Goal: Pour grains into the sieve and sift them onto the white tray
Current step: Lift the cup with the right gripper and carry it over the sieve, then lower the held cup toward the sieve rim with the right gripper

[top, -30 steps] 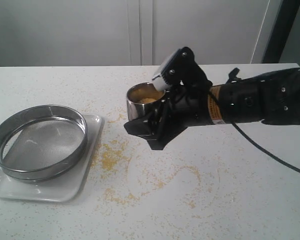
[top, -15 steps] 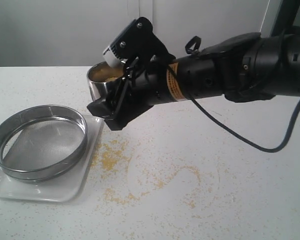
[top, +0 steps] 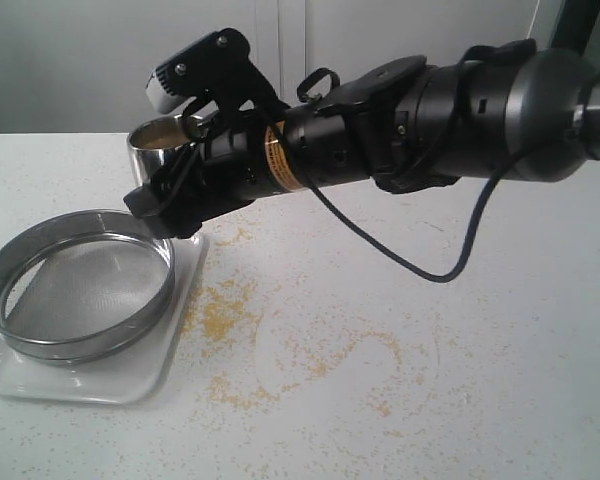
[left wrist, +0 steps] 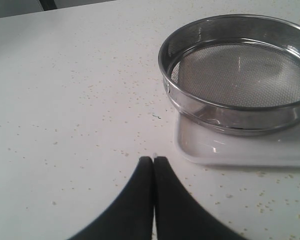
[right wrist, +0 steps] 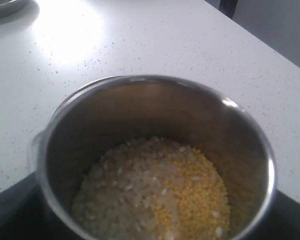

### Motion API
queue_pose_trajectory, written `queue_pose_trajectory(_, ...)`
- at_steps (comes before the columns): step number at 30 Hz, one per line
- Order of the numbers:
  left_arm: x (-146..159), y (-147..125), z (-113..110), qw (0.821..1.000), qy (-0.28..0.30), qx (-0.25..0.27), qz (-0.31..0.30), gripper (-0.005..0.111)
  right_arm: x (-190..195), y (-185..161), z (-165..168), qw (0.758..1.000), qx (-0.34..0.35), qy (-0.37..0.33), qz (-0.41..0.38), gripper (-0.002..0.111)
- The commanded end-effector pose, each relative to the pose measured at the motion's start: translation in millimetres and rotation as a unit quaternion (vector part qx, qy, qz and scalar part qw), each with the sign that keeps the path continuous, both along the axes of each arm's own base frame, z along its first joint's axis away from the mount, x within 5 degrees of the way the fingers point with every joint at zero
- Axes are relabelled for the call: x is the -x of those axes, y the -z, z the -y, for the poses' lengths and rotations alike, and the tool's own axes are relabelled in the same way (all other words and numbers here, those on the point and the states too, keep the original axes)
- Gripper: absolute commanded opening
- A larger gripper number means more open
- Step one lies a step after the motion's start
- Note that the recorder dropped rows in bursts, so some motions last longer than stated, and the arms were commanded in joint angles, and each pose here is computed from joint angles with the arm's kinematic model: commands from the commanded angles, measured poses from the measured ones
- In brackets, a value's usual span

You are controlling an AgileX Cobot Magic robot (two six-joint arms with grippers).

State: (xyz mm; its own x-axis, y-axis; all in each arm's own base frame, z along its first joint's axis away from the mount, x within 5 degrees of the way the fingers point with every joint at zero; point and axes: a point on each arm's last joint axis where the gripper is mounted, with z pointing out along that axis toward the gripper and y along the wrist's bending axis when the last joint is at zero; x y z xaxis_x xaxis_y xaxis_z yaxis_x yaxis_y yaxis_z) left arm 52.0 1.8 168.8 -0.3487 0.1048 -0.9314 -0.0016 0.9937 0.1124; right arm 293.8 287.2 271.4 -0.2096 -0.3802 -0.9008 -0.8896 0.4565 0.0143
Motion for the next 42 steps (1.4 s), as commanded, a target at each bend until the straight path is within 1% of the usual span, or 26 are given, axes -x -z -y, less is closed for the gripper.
queue_pose_trajectory(1, 0.1, 2.0, 0.3, 1.0, -0.001, 0.005, -0.001, 0.0, -0.3, 3.6, -10.9, 1.0, 0.002, -0.004, 0.003, 0.0)
queue_pose_trajectory(4, 0.1, 2.0, 0.3, 1.0, -0.001, 0.005, -0.001, 0.0, -5.0, 9.1, -10.4, 1.0, 0.018, 0.006, 0.022, 0.0)
queue_pose_trajectory(7, 0.1, 2.0, 0.3, 1.0, -0.001, 0.005, -0.001, 0.0, -9.5, 9.9, -8.2, 0.999, 0.025, 0.03, 0.031, 0.0)
queue_pose_trajectory(9, 0.1, 2.0, 0.3, 1.0, -0.001, 0.005, -0.001, 0.0, -9.6, 9.9, -8.1, 0.999, 0.025, 0.031, 0.031, 0.0)
queue_pose_trajectory(13, 0.1, 2.0, 0.3, 1.0, -0.001, 0.005, -0.001, 0.0, -5.2, 10.9, -10.9, 1.0, 0.015, 0.009, 0.011, 0.0)
queue_pose_trajectory(21, 0.1, 2.0, 0.3, 1.0, -0.001, 0.005, -0.001, 0.0, -4.1, 10.9, -11.5, 0.999, -0.003, 0.021, -0.024, 0.0)
queue_pose_trajectory(26, 0.1, 2.0, 0.3, 1.0, -0.001, 0.005, -0.001, 0.0, 0.6, 10.9, -13.8, 0.999, -0.009, -0.004, -0.038, 0.0)
queue_pose_trajectory(27, 0.1, 2.0, 0.3, 1.0, -0.001, 0.005, -0.001, 0.0, 0.5, 10.7, -13.9, 0.999, -0.008, -0.006, -0.033, 0.0)
queue_pose_trajectory(29, 0.1, 2.0, 0.3, 1.0, -0.001, 0.005, -0.001, 0.0, -1.2, 6.5, -15.2, 0.999, -0.03, -0.002, -0.021, 0.0)
queue_pose_trajectory(32, 0.1, 2.0, 0.3, 1.0, -0.001, 0.005, -0.001, 0.0, -2.8, -0.8, -20.1, 0.997, -0.067, -0.002, 0.027, 0.0)
queue_pose_trajectory(33, 0.1, 2.0, 0.3, 1.0, -0.001, 0.005, -0.001, 0.0, -6.7, -2.1, -21.4, 0.996, -0.07, 0.028, 0.054, 0.0)
queue_pose_trajectory(34, 0.1, 2.0, 0.3, 1.0, -0.001, 0.005, -0.001, 0.0, -8.6, -2.0, -21.6, 0.995, -0.073, 0.046, 0.058, 0.0)
queue_pose_trajectory(35, 0.1, 2.0, 0.3, 1.0, -0.001, 0.005, -0.001, 0.0, -10.5, -0.2, -22.7, 0.992, -0.058, 0.074, 0.081, 0.0)
queue_pose_trajectory(36, 0.1, 2.0, 0.3, 1.0, -0.001, 0.005, -0.001, 0.0, -9.9, 1.2, -24.2, 0.992, -0.046, 0.078, 0.093, 0.0)
queue_pose_trajectory(37, 0.1, 2.0, 0.3, 1.0, -0.001, 0.005, -0.001, 0.0, -5.9, 5.0, -28.6, 0.989, -0.007, 0.074, 0.126, 0.0)
queue_pose_trajectory(38, 0.1, 2.0, 0.3, 1.0, -0.001, 0.005, -0.001, 0.0, -3.4, 6.2, -30.8, 0.987, 0.012, 0.066, 0.143, 0.0)
queue_pose_trajectory(42, 0.1, 2.0, 0.3, 1.0, -0.001, 0.005, -0.001, 0.0, 3.3, 25.4, -39.7, 0.99, 0.054, 0.066, 0.108, 0.0)
